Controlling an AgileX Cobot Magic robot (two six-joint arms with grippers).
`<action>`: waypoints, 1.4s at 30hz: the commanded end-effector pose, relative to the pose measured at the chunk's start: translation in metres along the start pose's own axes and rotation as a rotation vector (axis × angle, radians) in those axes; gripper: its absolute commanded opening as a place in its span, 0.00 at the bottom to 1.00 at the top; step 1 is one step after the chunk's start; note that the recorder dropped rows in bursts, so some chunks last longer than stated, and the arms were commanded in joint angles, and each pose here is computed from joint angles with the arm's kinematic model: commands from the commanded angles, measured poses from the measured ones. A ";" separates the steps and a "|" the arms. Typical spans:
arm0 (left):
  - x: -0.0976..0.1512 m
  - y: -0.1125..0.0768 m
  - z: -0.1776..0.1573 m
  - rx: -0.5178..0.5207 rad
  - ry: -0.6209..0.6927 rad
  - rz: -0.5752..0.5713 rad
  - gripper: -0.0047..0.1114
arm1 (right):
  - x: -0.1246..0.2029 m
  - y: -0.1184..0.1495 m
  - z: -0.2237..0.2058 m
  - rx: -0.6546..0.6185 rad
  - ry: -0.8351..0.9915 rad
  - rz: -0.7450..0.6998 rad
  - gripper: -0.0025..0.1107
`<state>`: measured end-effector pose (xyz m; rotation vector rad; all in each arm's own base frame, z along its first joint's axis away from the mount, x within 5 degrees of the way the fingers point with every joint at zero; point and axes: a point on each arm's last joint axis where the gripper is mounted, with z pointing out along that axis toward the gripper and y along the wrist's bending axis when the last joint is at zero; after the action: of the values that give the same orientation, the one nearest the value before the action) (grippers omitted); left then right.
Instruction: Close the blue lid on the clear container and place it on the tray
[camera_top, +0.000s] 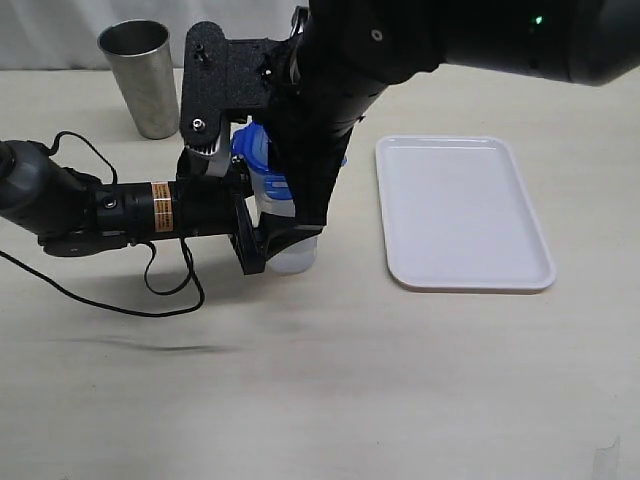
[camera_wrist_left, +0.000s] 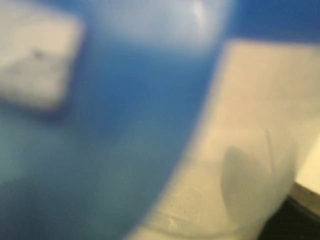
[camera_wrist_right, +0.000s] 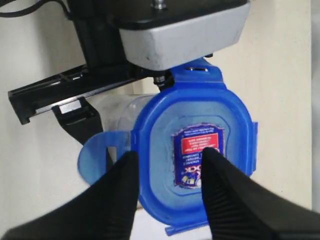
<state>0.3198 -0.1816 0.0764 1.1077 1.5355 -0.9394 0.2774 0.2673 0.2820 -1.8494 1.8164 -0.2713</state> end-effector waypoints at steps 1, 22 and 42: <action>0.004 0.000 -0.001 0.001 0.028 -0.006 0.04 | 0.002 0.006 0.010 -0.052 0.031 0.018 0.41; 0.004 -0.003 -0.001 0.038 0.028 0.005 0.04 | 0.005 0.020 0.050 -0.127 0.140 0.018 0.39; 0.002 -0.006 -0.002 0.067 0.007 -0.006 0.04 | 0.008 0.031 0.079 -0.182 0.199 -0.020 0.22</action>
<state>0.3244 -0.1777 0.0773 1.0678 1.5608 -0.9423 0.2877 0.2805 0.2471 -1.9339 1.8884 -0.3288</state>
